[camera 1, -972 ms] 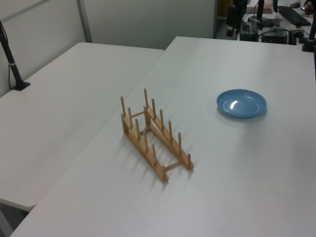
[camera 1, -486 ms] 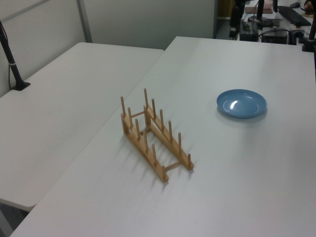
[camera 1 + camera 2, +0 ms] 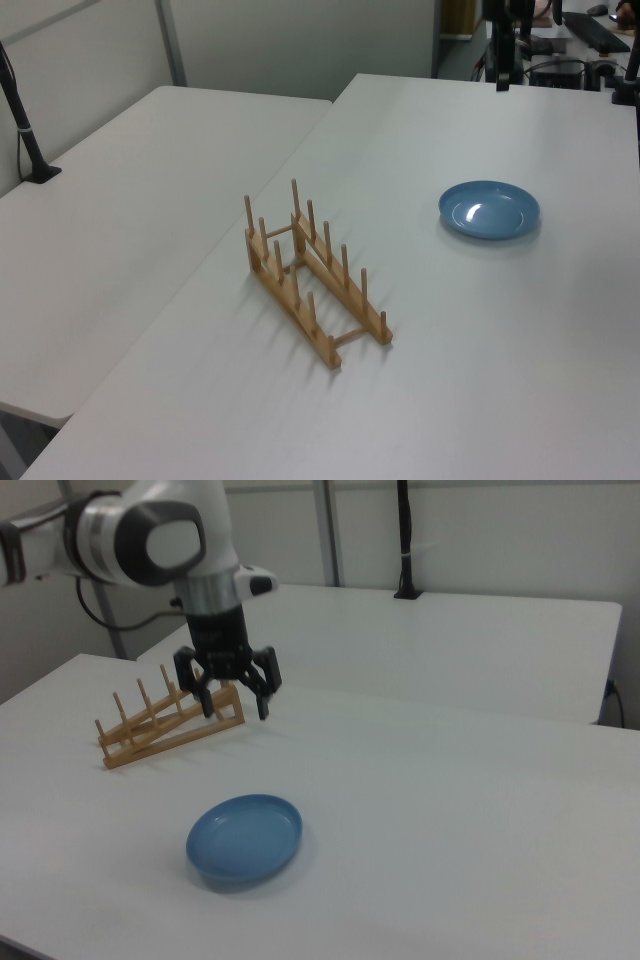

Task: Place plate in plate rack
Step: 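Move the gripper over the rim of the light blue plate, then lower the gripper and pinch the plate rim between the fingers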

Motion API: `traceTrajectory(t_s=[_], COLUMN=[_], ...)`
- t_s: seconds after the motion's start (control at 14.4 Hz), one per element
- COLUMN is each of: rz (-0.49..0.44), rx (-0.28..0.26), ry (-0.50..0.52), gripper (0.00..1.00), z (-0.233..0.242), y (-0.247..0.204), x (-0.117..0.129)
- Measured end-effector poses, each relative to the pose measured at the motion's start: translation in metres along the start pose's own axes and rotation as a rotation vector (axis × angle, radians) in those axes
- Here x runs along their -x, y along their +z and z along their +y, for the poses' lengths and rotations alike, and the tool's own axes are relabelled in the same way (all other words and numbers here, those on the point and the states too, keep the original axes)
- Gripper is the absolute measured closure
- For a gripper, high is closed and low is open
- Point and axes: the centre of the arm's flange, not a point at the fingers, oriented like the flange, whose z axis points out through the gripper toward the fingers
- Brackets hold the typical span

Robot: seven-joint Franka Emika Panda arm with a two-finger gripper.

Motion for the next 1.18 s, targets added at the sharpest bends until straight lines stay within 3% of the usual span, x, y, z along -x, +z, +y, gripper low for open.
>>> traceTrajectory(t_s=[0.69, 1.18], rz=[0.029, -0.062], rx=[0.017, 0.073], ry=[0.095, 0.103], gripper=[0.10, 0.11], z=[0.005, 0.028], y=[0.155, 0.217], x=[-0.022, -0.023])
